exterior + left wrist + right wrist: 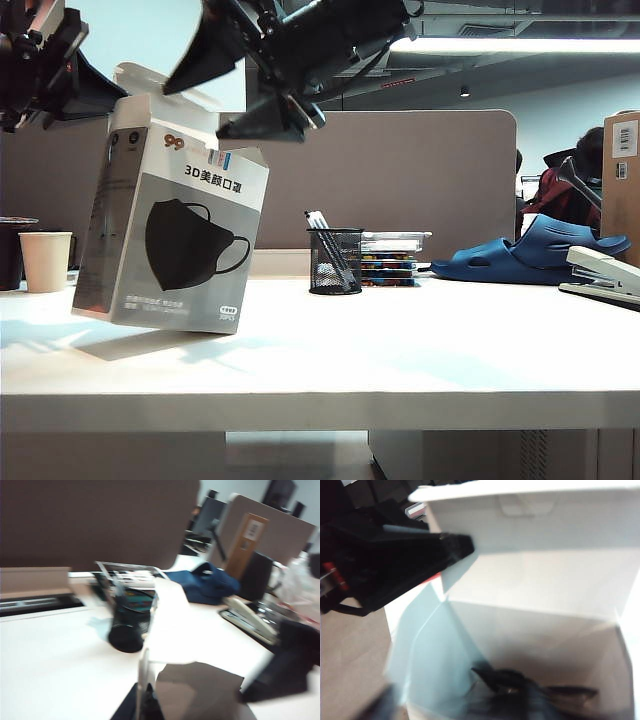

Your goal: Put the mask into the mask box.

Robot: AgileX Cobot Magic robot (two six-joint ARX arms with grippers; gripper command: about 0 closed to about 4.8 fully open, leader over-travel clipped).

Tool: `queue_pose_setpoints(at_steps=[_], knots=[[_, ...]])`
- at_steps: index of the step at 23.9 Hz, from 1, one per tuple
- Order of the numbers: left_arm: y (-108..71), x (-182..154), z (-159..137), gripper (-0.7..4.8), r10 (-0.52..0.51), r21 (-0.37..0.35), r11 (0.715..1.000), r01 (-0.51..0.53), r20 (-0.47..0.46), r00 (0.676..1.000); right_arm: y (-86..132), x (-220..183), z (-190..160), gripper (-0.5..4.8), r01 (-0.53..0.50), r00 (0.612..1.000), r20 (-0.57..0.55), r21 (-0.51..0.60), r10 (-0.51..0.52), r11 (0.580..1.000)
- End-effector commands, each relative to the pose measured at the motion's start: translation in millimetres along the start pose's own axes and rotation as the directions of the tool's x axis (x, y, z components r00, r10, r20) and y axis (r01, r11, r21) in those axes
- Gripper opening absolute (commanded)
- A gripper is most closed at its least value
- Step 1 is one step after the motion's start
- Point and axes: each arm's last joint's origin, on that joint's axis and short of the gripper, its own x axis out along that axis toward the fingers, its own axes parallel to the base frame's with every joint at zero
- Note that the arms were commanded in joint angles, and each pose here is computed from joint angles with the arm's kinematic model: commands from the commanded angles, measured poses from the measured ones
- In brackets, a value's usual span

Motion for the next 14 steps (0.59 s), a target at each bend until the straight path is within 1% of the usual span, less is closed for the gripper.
queue_pose_setpoints(at_steps=[1, 2, 5, 7, 8, 10, 11, 12, 13, 14], knots=[[2.2, -1, 0, -0.06, 0.064, 0.059, 0.996, -0.065, 0.008, 0.998, 8, -11, 10, 0.55, -0.004, 1.000, 0.019, -0.012, 0.004, 1.000], [2.7, -1, -1, -0.06, 0.073, 0.077, 0.994, -0.072, -0.004, 0.997, 9, -14, 12, -0.08, -0.003, 1.000, 0.021, -0.018, 0.003, 1.000], [4.0, -1, -7, -0.06, 0.087, 0.117, 0.990, -0.081, -0.049, 0.995, 11, -25, 20, -0.06, 0.020, 0.999, 0.050, -0.055, -0.018, 0.998], [4.9, 0, -9, -0.06, 0.089, 0.140, 0.987, -0.080, -0.065, 0.994, 14, -34, 26, -0.06, 0.078, 0.995, 0.074, -0.077, -0.072, 0.994], [5.0, 0, -10, -0.06, 0.092, 0.141, 0.987, -0.082, -0.069, 0.993, 14, -39, 29, -0.06, 0.114, 0.990, 0.088, -0.089, -0.106, 0.990], [6.2, 0, -10, 0.00, 0.128, 0.142, 0.983, -0.118, -0.066, 0.990, 22, -61, 40, -0.06, 0.262, 0.962, 0.120, -0.153, -0.245, 0.953], [6.2, 0, -10, 0.31, 0.127, 0.142, 0.983, -0.117, -0.066, 0.990, 23, -67, 42, -0.05, 0.289, 0.954, 0.125, -0.161, -0.271, 0.944], [6.2, 0, -10, 0.77, 0.128, 0.142, 0.983, -0.117, -0.066, 0.990, 24, -73, 44, -0.06, 0.311, 0.948, 0.131, -0.168, -0.292, 0.935], [6.2, 0, -10, 1.29, 0.127, 0.142, 0.983, -0.117, -0.066, 0.990, 25, -78, 46, -0.05, 0.327, 0.942, 0.136, -0.170, -0.306, 0.930], [6.1, 0, -10, 1.95, 0.127, 0.142, 0.983, -0.116, -0.066, 0.990, 25, -84, 48, -0.06, 0.341, 0.937, 0.142, -0.172, -0.320, 0.924]])
